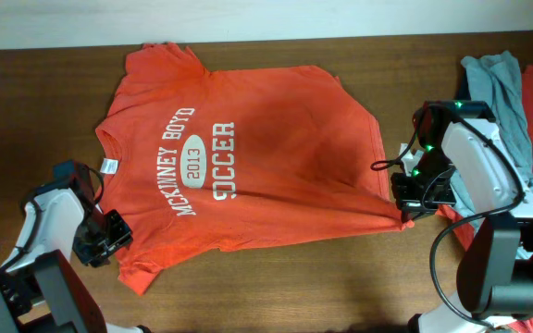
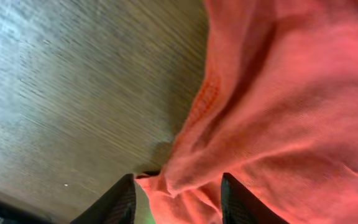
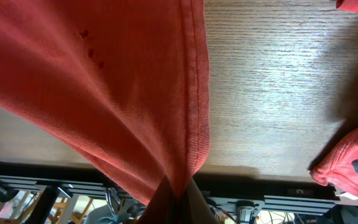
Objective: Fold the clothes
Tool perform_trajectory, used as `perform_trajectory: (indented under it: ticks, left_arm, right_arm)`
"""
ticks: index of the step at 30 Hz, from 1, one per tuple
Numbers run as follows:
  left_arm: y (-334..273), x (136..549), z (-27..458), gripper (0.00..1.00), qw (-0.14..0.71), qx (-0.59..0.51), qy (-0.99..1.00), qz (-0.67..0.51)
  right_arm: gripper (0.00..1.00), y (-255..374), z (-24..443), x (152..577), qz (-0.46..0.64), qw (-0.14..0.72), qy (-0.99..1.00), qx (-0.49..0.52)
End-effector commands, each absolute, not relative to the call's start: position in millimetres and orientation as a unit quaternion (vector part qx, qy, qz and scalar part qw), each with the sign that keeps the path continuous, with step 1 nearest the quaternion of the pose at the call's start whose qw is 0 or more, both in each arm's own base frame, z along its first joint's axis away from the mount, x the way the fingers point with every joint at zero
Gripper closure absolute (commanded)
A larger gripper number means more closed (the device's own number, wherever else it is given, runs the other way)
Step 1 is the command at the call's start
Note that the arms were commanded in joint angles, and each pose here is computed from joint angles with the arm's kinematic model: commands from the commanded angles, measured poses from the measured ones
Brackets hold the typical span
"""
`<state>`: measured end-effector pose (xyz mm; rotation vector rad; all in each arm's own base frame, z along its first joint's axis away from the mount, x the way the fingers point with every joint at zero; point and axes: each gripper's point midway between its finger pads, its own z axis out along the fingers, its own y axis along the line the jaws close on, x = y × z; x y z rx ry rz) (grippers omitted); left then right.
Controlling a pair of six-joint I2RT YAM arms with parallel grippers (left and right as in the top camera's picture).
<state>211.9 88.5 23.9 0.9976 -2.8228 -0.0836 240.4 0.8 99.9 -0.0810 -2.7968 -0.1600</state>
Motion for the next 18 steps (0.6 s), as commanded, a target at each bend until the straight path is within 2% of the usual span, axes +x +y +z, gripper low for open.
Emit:
perform_trajectory:
  ticks: [1, 7, 10, 11, 12, 14, 18]
  left_arm:
    - [92, 207, 23, 0.55, 0.069, 0.342, -0.936, -0.041]
    - [87, 207, 12, 0.55, 0.061, 0.343, -0.937, -0.028]
    - [85, 206, 9, 0.77, 0.061, 0.343, -0.937, -0.024]
    - [84, 206, 9, 0.87, 0.062, 0.343, -0.937, -0.022]
    - [84, 206, 9, 0.93, 0.062, 0.343, -0.937, -0.020]
    - [83, 206, 9, 0.99, 0.064, 0.343, -0.937, -0.020]
    - [76, 204, 10, 1.00, 0.072, 0.336, -0.939, 0.000]
  right_arm:
    - [0.96, -1, 103, 238, -0.056, 0.166, -0.984, -0.035]
    - [0.95, -1, 104, 237, -0.056, 0.168, -0.984, -0.035]
    - [0.95, -1, 104, 237, -0.056, 0.168, -0.984, -0.035]
    - [0.95, -1, 104, 237, -0.056, 0.168, -0.984, -0.035]
    - [0.96, -1, 104, 237, -0.056, 0.168, -0.984, -0.035]
    - [0.96, -1, 104, 237, -0.056, 0.168, -0.984, -0.035]
    - [0.95, -1, 104, 237, -0.056, 0.168, -0.984, -0.035]
